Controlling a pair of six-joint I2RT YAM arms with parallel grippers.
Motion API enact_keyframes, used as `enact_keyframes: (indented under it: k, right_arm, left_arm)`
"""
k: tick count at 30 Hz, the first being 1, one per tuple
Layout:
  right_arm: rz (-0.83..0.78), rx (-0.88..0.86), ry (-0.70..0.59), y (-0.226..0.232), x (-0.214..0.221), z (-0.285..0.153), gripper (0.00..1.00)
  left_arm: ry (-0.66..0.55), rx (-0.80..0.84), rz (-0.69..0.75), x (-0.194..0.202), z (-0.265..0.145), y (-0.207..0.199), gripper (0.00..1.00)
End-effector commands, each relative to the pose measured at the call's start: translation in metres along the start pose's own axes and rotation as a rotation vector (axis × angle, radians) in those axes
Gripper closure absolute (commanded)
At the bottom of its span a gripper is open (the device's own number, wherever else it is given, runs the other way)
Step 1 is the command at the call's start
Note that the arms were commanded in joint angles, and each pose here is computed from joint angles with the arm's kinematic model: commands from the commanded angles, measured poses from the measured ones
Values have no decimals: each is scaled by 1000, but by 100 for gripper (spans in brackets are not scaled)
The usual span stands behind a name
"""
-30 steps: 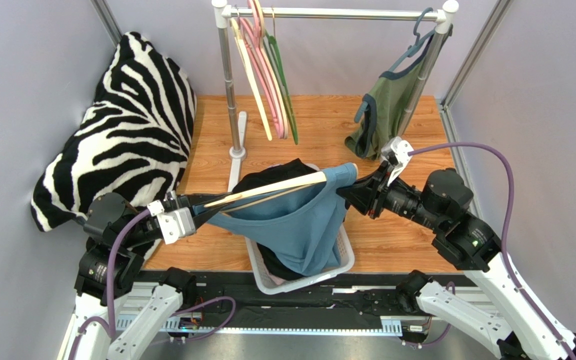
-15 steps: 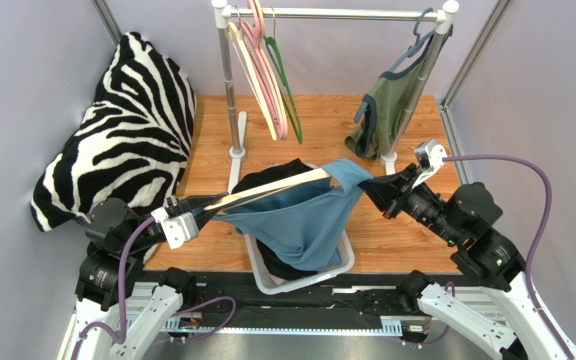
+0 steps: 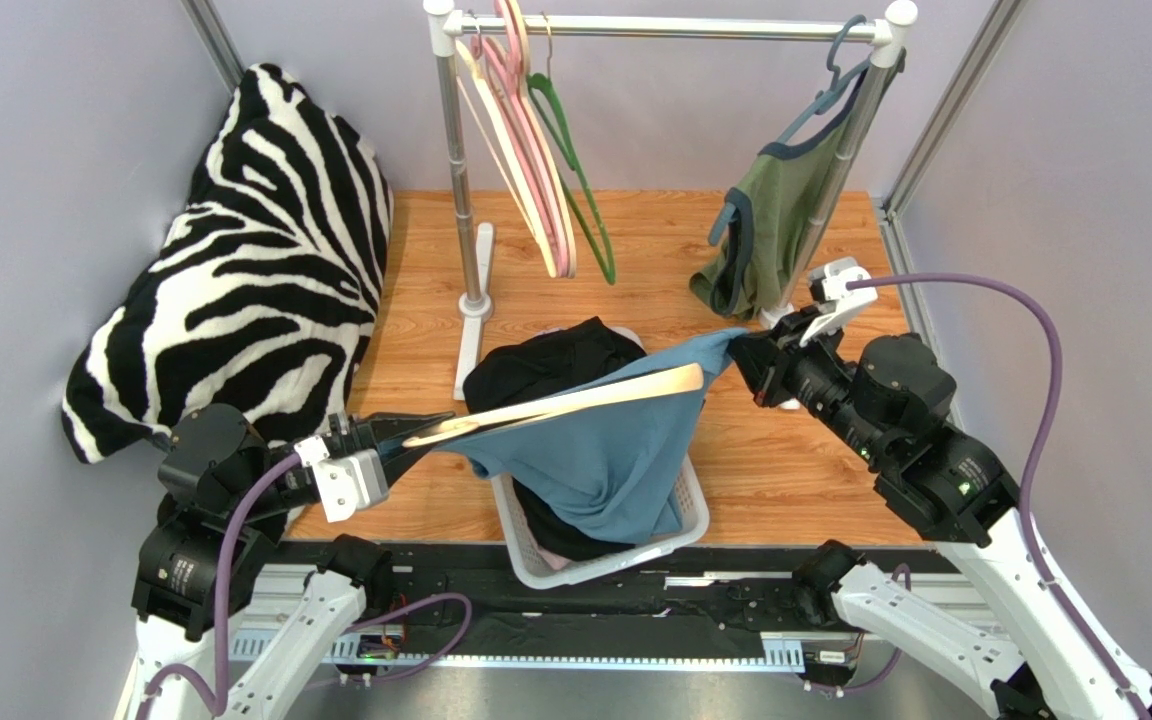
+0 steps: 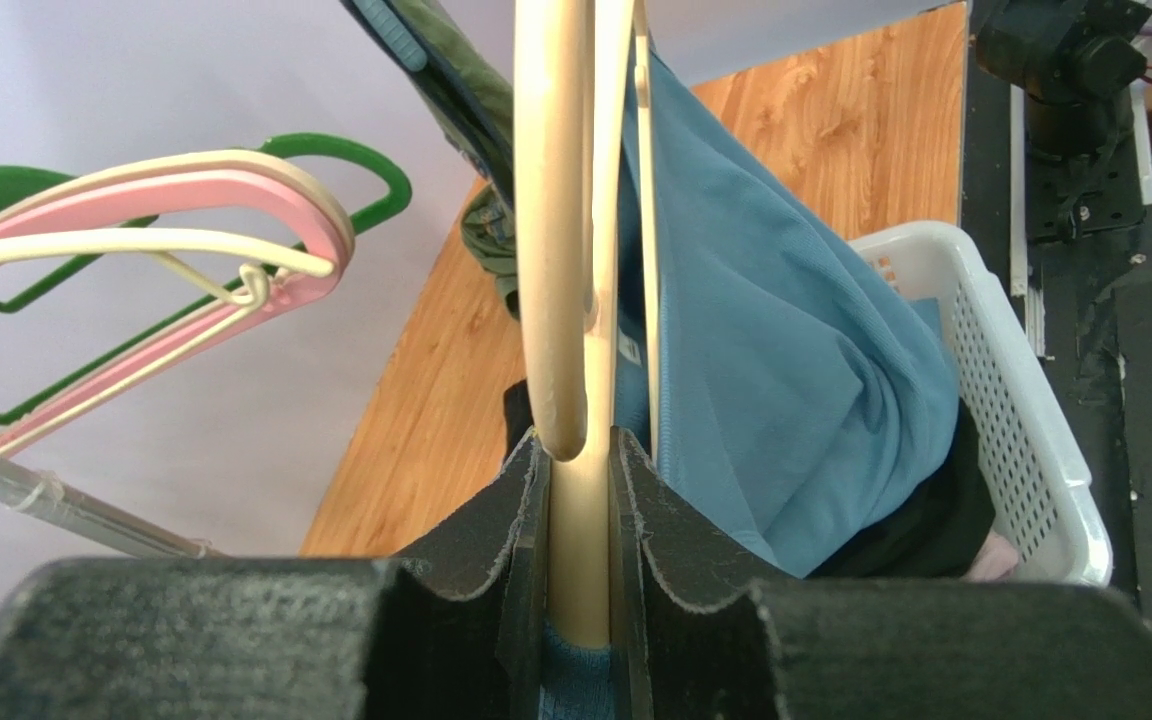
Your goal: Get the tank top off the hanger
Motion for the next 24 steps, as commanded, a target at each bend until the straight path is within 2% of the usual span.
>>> enact_keyframes:
  k: [1,3,4,6,7,9,10,15,17,21,24]
  right_arm:
    - [-74,-221,119,18,24,2,97]
    - [-120,-291,165,20,36,2,78]
    - [-128,-334,184,24,39,0,51]
    - [-167,-371,197,26,39,-7,31]
    - [-185,-392,194,27,37,-11,15]
    - [-247,-398,182,25,33,-25,3]
    - [-269,-401,161,26,26,-33,0]
    - [-378,-397,131,22,11,-69,0]
    - [-417,-387,65,24,-6,-80,0]
    - [-450,-456,-20,37,-26,-80,0]
    - [-467,-496,-4,45,-31,-61,0]
  left_arm:
    - [-65,-35,84,-22,-2,14,100]
    - [-82,-47,101,-26,1,20,100]
    - [-82,-49,101,-25,3,24,100]
    - [-83,-60,107,-26,6,30,100]
    - [-80,-63,110,-27,6,33,100]
    - [-72,-63,103,-24,8,34,100]
    - [-65,-61,99,-22,9,36,100]
    - [-51,-23,58,-14,15,34,100]
    - [-66,30,28,-11,19,29,100]
    - [-73,138,-100,-6,26,18,99]
    - [-52,232,-215,-5,29,6,99]
Point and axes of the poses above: each gripper's point midway between its finger pads, its own z axis out along the fingers, its own y axis along the line the jaws close on, x = y × z, the point moved 6 cm from there along -z, back along the fingers, and after that the axes turned 6 degrees about z, right-handed, at the moved point
